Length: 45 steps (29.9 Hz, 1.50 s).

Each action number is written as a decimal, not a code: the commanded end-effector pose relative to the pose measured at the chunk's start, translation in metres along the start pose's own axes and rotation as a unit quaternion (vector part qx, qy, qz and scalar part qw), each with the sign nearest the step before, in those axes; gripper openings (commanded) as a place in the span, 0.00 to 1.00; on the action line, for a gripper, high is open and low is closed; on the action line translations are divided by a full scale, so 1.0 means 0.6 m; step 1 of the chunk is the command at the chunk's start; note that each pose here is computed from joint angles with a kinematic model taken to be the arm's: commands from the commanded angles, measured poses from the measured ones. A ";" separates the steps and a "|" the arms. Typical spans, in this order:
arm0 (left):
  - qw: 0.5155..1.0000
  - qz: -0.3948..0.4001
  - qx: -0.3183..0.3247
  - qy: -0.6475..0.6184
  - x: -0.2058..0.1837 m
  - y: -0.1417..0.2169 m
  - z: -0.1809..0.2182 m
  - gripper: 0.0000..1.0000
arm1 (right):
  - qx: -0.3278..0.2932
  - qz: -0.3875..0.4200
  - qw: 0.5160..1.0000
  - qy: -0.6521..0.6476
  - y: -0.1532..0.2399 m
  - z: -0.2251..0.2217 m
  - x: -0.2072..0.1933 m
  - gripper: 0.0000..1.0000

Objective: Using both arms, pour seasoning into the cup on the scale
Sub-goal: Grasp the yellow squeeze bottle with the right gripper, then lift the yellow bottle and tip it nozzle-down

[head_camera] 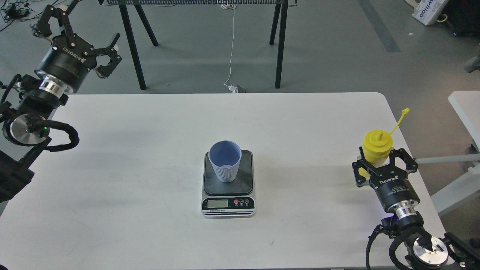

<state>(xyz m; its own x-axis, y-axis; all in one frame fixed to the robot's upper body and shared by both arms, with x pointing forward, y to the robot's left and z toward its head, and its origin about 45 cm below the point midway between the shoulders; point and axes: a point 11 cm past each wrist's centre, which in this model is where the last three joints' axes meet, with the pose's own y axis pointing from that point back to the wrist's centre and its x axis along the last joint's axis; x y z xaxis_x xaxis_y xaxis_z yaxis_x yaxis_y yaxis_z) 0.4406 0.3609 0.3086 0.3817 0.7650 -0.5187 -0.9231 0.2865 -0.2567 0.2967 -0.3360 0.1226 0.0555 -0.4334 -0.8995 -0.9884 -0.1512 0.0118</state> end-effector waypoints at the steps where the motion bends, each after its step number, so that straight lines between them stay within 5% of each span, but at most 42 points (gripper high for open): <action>1: 1.000 0.000 -0.003 -0.002 0.001 0.000 0.006 1.00 | -0.026 -0.082 0.994 0.070 -0.043 -0.018 -0.080 0.33; 9: 1.000 0.009 -0.011 -0.009 0.005 -0.005 0.019 1.00 | -0.097 -0.225 0.942 0.230 -0.134 -0.003 -0.226 0.33; 15: 0.996 0.084 -0.003 -0.031 0.084 0.016 0.025 1.00 | -0.140 -0.246 0.895 0.344 -0.207 0.010 -0.296 0.33; 24: 0.989 0.143 0.003 -0.024 0.143 0.022 0.016 1.00 | -0.126 -0.239 0.848 0.457 -0.269 -0.001 -0.357 0.30; 45: 0.992 0.120 -0.007 -0.025 0.121 -0.003 0.031 1.00 | -0.166 -0.398 0.399 0.809 -0.266 0.205 -0.407 0.22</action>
<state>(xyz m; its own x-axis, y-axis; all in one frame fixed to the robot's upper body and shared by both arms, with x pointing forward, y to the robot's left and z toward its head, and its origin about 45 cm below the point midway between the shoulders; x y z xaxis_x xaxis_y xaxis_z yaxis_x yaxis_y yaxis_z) 0.4682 0.4273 0.2841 0.1443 0.8369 -0.5279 -0.9869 0.0828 -0.1384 0.4280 -0.1117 0.2909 0.6574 -0.2006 0.7263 -0.5396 -0.7981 0.2680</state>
